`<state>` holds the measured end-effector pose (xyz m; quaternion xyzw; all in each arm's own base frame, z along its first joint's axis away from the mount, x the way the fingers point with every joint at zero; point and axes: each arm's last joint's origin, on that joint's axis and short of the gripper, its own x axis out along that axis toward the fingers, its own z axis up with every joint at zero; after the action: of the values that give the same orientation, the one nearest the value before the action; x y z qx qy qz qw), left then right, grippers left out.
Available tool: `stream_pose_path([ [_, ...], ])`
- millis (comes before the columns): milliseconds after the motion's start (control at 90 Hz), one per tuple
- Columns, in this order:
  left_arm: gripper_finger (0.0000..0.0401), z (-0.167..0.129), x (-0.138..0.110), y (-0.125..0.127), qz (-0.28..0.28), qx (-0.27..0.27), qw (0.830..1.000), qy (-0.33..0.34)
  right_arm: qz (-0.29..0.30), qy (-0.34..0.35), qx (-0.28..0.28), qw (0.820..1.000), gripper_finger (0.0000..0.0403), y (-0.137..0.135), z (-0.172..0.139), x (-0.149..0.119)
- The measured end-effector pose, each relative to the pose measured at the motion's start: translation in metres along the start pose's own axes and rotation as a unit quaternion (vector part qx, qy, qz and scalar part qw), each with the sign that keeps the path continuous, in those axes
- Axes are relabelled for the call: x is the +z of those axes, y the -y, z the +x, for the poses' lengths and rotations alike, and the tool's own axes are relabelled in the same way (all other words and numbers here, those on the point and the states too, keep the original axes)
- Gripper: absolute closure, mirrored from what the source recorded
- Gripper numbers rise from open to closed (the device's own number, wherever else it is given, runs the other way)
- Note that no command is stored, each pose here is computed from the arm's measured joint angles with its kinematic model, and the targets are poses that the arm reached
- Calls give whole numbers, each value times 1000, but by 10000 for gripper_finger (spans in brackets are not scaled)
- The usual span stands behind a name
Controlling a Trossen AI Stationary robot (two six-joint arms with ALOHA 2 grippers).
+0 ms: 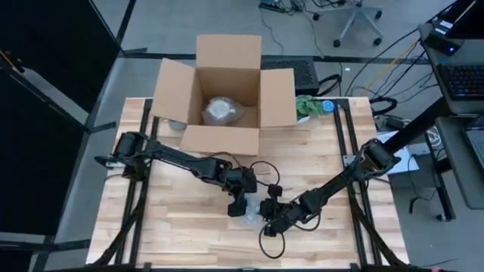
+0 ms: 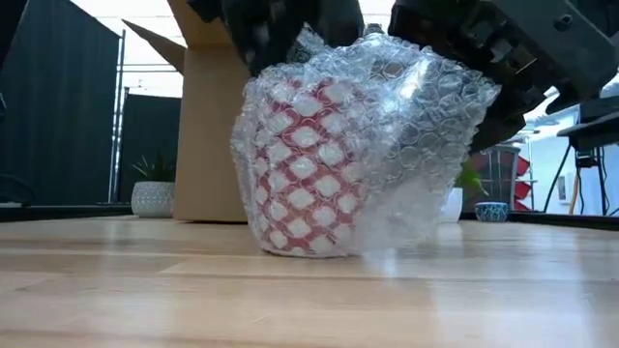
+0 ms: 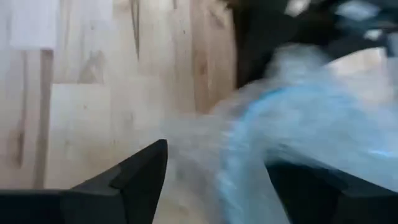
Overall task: Wrap mug
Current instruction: Wrap the red mug with bubble wrap
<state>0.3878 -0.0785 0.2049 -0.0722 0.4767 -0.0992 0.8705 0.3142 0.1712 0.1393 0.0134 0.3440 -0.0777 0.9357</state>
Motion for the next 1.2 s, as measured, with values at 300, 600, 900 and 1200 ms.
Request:
stream_pose_path([
  [300,144,2,-2,0,9,9,1000,-11,5,-4,18,1000,345,-2,-1,5],
  [600,143,2,-2,0,11,11,1000,-8,20,1,22,1000,262,-3,-2,9],
  [900,143,2,-2,0,22,18,1000,-7,-4,-10,40,999,191,-4,-32,17],
  [1200,143,2,-2,0,22,18,1000,-6,30,44,37,998,182,16,-88,48],
])
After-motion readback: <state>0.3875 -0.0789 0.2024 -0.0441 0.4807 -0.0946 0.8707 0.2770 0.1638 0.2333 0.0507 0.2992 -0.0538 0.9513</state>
